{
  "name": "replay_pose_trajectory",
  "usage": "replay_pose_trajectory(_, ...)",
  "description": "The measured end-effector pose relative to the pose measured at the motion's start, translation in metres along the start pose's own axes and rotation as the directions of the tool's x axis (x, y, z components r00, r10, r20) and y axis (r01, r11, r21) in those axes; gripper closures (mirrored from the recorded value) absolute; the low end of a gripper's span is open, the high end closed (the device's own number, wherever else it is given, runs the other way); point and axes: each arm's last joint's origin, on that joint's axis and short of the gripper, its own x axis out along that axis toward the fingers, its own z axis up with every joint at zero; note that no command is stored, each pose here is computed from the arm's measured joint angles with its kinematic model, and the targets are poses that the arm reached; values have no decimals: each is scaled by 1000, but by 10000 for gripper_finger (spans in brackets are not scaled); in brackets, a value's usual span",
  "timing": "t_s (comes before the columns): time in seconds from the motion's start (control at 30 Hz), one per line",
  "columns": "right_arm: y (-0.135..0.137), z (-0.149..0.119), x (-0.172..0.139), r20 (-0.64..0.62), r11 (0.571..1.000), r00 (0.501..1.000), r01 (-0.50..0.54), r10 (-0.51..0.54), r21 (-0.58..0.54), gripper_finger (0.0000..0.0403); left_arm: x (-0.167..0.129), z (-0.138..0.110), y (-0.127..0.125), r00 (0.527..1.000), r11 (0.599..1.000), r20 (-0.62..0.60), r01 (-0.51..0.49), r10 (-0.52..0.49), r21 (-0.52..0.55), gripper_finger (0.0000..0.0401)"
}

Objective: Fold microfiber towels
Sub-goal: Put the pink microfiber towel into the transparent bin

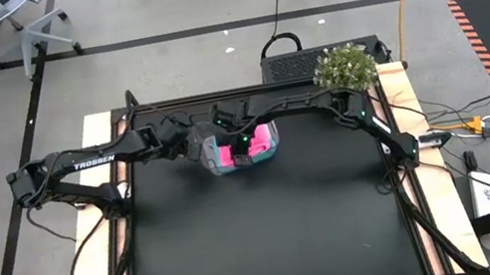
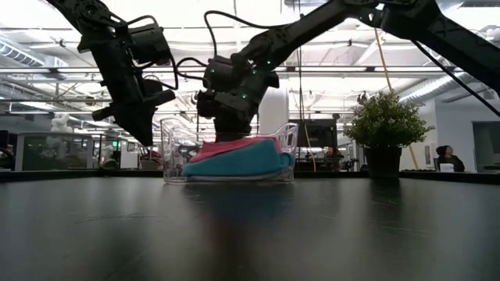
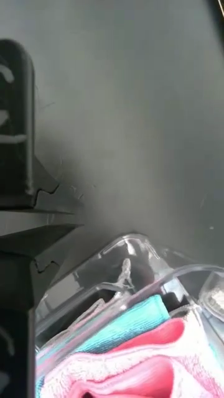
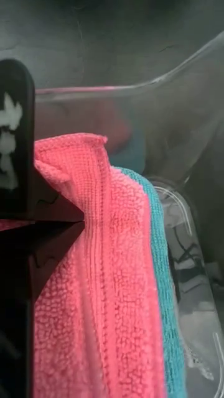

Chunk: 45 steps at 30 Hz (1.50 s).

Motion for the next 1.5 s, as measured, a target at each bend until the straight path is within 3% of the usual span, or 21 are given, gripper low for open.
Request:
replay_pose_trajectory(0.27,0,-5,0,-2,999,1000,-21,21,45,403,0,0,0,1000,1000,0,2,-2,0,366)
replay_pose_trajectory(0.37,7,2,-26,50,999,999,-9,7,43,403,0,1,-1,1000,1000,9,10,-10,0,366)
replay_pose_trajectory(0.5,20,18,-66,193,999,981,30,-22,-38,403,0,1,-1,1000,1000,10,15,-15,2,366)
replay_pose_trajectory(0.6,19,21,-73,228,994,970,95,-81,-51,403,0,1,-1,1000,1000,9,15,-15,1,366)
replay_pose_trajectory(0.97,-14,10,-29,140,976,974,195,-180,-99,403,0,0,-1,1000,1000,-5,15,-15,4,366)
replay_pose_trajectory(1.5,-43,3,1,145,973,968,219,-207,-74,403,0,0,-1,1000,1000,-6,14,-14,7,366)
